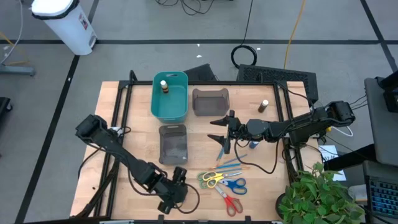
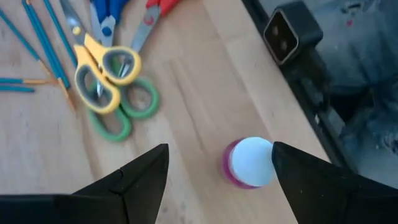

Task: Pick & Place Paint Supplies
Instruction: Put the pink paint bottle into the blue bin

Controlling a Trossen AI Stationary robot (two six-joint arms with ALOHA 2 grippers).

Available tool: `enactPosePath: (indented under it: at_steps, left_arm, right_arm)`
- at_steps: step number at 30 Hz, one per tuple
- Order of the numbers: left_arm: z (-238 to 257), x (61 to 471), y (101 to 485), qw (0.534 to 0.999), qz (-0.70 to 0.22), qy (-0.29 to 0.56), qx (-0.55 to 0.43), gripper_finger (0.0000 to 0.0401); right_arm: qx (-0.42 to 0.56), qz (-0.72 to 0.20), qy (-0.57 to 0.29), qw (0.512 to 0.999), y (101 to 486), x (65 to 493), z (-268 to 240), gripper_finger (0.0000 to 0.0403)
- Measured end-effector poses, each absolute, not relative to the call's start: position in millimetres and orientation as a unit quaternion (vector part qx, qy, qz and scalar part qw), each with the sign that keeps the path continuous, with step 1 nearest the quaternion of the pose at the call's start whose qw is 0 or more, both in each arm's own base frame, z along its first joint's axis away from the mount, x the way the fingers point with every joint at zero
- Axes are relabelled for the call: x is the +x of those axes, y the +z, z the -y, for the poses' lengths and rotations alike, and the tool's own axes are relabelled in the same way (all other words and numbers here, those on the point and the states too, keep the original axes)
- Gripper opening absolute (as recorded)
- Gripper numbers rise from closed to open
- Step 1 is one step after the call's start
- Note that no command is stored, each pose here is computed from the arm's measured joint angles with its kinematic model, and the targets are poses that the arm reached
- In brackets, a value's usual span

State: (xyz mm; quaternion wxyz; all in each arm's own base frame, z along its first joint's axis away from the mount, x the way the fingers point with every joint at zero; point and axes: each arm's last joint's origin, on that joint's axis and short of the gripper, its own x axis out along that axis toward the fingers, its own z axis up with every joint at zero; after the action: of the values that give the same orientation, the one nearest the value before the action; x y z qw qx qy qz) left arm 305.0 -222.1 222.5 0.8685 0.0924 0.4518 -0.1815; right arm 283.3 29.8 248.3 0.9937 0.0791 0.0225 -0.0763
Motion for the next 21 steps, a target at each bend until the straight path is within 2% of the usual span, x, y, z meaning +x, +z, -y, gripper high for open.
enactPosePath:
  at_steps: [18,21]
  left_arm:
    - [215,307,214,0.866,-0.474,-0.129,0.093,0.0294]
    - [214,304,212,0.854,-0.483,-0.142,0.129,0.0294]
  right_arm:
    - [0.066,-0.021,-0.050,0.996,249,284,-31,0.0279]
    - [0.066,-0.019,-0.050,0.996,250,284,-31,0.0279]
